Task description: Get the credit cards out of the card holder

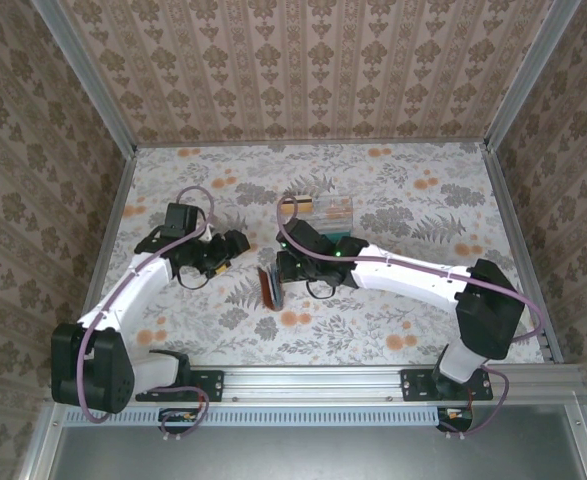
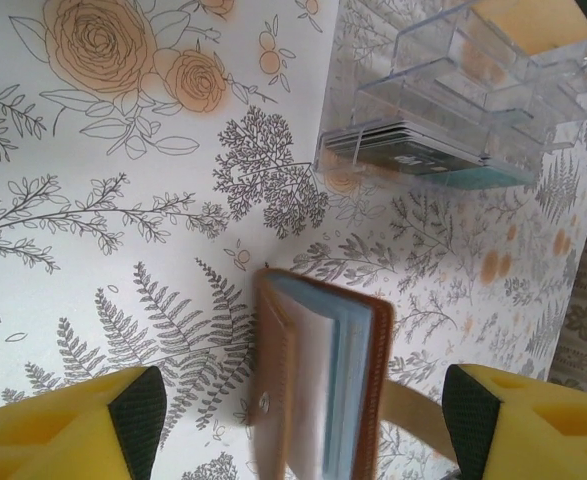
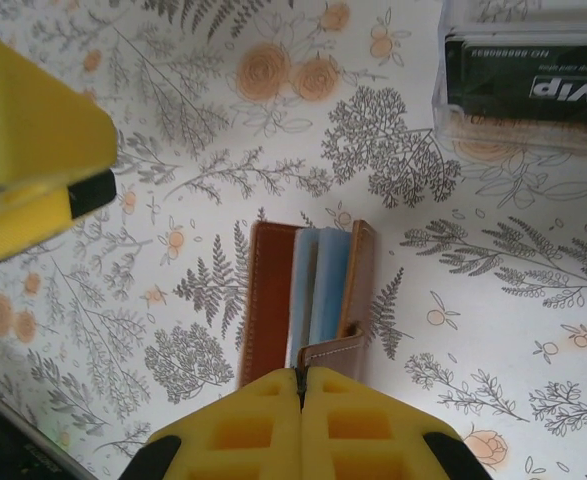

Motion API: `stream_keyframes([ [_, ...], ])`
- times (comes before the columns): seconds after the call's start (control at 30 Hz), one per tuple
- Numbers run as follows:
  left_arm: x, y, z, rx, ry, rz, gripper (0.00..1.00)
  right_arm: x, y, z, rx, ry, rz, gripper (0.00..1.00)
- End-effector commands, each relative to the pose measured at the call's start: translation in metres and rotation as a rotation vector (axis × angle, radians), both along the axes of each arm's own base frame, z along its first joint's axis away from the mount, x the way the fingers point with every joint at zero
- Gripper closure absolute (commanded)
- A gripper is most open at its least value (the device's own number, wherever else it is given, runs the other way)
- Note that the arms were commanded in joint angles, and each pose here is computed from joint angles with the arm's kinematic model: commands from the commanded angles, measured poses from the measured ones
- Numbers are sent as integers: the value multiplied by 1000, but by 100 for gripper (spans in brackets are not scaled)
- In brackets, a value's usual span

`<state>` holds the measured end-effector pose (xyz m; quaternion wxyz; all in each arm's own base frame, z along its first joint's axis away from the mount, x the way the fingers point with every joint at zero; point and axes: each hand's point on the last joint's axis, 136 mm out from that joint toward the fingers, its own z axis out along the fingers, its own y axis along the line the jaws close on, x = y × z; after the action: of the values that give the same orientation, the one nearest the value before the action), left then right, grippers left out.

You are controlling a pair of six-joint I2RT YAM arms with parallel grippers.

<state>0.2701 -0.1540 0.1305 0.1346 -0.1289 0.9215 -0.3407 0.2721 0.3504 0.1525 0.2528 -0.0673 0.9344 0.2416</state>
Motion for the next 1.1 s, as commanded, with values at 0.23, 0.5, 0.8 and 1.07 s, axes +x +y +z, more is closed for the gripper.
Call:
stream_keyframes([
  [0.23, -4, 0, -7, 6, 14, -35, 23, -1, -31, 13, 9, -10, -77, 100],
  [0.5, -5, -5, -10, 11, 18, -60, 23, -6, -107, -38, -202, 43, -202, 100],
  [0.8, -14, -20, -23, 52, 38, -128, 22, -16, -122, -89, -340, 165, -137, 74],
  [1.07, -26, -52, -24, 19, 17, -239, 32, -9, -107, -104, -293, 186, -147, 84],
])
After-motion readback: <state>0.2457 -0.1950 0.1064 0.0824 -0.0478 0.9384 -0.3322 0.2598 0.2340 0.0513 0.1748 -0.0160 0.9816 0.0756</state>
